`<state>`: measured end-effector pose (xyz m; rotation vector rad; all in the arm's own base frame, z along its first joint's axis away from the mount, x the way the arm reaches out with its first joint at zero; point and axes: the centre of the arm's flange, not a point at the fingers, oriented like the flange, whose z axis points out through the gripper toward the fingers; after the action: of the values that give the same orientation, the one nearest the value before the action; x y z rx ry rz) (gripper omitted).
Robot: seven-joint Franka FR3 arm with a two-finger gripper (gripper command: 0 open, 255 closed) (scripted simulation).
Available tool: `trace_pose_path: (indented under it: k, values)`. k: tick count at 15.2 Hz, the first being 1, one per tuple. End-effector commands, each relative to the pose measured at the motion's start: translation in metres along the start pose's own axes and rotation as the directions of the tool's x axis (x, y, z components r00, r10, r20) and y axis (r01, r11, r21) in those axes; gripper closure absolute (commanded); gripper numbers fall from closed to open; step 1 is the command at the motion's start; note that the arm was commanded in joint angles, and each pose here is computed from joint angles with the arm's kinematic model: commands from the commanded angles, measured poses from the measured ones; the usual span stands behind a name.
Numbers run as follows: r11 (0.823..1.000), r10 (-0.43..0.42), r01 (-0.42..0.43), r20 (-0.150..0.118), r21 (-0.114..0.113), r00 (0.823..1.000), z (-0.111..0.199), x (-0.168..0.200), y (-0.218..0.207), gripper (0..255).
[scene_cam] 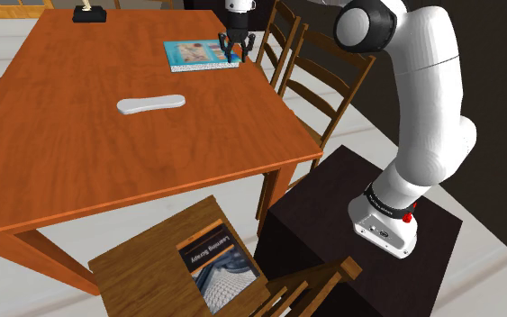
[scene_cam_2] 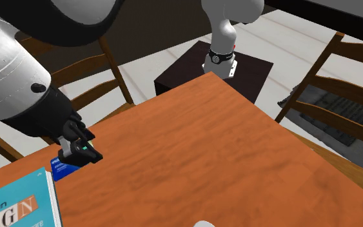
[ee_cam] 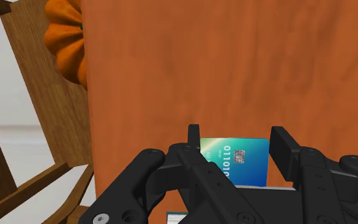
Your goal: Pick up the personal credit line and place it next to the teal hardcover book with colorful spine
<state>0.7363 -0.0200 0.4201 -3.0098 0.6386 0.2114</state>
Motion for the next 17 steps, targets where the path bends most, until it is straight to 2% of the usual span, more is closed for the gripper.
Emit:
trace_pose_path:
  k: [1,12,17]
  values:
    - [1.0,0.0,0.0,-0.001,0.0,1.0,0.009,0.003,0.0,255]
    - [1.0,0.0,0.0,-0.001,0.0,1.0,0.07,0.012,0.002,255]
    - [1.0,0.0,0.0,-0.001,0.0,1.0,0.07,0.012,0.002,255]
